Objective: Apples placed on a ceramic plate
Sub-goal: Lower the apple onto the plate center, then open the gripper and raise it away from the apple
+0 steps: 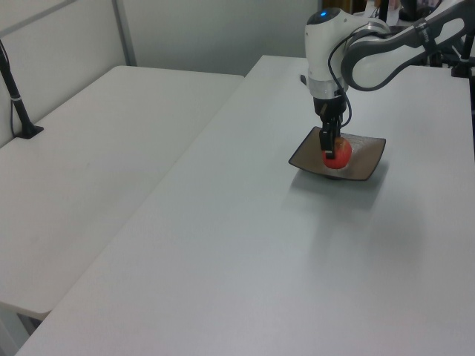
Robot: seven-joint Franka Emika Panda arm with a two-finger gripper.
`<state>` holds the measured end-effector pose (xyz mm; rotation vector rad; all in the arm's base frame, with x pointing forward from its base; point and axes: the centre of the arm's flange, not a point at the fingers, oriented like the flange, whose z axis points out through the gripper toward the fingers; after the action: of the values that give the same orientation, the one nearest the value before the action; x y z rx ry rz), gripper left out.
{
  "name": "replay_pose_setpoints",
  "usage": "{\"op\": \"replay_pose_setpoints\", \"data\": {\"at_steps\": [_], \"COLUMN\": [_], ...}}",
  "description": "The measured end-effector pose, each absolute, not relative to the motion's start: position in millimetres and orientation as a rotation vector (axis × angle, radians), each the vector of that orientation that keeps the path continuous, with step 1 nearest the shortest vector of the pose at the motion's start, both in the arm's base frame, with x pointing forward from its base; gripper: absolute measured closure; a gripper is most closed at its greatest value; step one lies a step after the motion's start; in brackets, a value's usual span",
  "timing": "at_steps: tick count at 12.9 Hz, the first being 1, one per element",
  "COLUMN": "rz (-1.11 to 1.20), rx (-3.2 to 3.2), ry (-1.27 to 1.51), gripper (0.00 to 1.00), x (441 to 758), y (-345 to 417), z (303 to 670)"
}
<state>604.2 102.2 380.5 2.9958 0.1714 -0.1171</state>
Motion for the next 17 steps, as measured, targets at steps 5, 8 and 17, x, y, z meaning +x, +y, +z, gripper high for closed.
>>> {"op": "replay_pose_setpoints", "data": {"at_steps": [5, 8, 17], "rz": [-0.1, -0.044, 0.093], "rx": [2.998, 3.003, 3.09], "ry": [0.171, 0.165, -0.044], "gripper": [0.0, 0.0, 0.0], "x": [606, 610, 579], "y": [103, 103, 101], "z": [386, 406, 520]}}
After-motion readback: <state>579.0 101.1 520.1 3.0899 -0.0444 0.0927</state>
